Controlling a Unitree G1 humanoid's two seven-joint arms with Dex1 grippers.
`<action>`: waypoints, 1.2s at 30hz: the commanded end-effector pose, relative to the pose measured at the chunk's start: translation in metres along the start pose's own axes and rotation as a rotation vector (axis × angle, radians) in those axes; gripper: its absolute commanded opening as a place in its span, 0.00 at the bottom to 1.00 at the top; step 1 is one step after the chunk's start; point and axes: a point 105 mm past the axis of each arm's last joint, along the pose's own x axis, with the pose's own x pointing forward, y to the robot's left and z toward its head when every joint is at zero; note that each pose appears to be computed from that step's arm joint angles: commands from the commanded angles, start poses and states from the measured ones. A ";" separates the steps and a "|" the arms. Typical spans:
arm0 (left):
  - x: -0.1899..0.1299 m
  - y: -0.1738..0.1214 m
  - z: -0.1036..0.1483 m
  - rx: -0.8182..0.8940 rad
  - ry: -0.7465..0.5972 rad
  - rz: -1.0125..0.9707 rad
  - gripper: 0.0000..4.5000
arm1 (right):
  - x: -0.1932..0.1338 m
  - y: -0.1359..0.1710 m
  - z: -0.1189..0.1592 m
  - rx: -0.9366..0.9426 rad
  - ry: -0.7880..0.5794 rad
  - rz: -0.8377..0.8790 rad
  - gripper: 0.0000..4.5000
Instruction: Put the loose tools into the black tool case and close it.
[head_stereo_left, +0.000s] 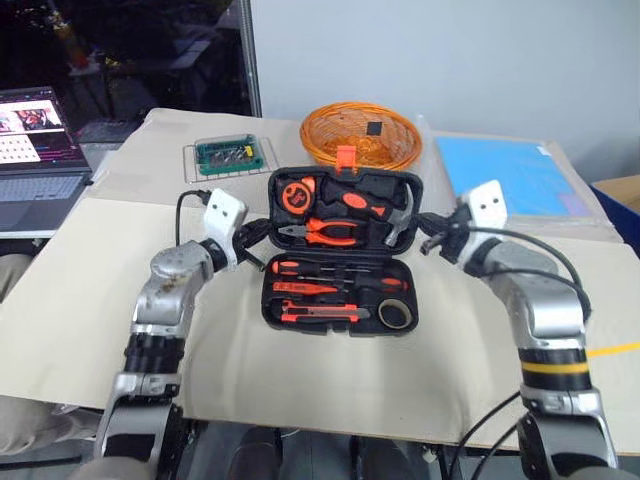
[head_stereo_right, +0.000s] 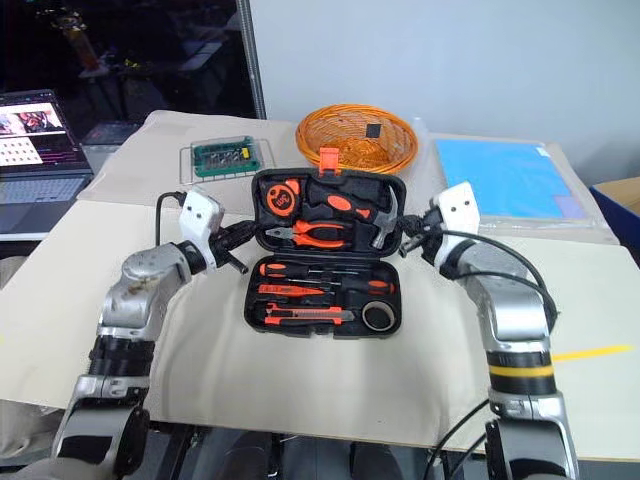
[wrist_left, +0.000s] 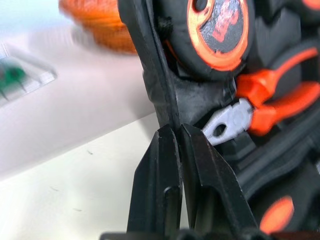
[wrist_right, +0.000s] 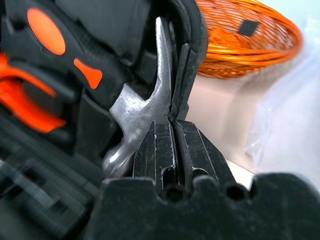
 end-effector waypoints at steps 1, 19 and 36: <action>-0.001 -0.022 0.002 0.230 -0.049 -0.095 0.01 | -0.023 0.040 0.023 -0.169 -0.156 0.138 0.00; -0.141 -0.007 0.019 -0.316 0.234 -0.611 0.71 | -0.137 0.068 0.004 -0.078 0.220 0.474 0.15; -0.123 -0.066 0.039 -0.104 0.180 -0.787 0.99 | -0.027 0.099 -0.050 -0.084 0.350 0.289 0.00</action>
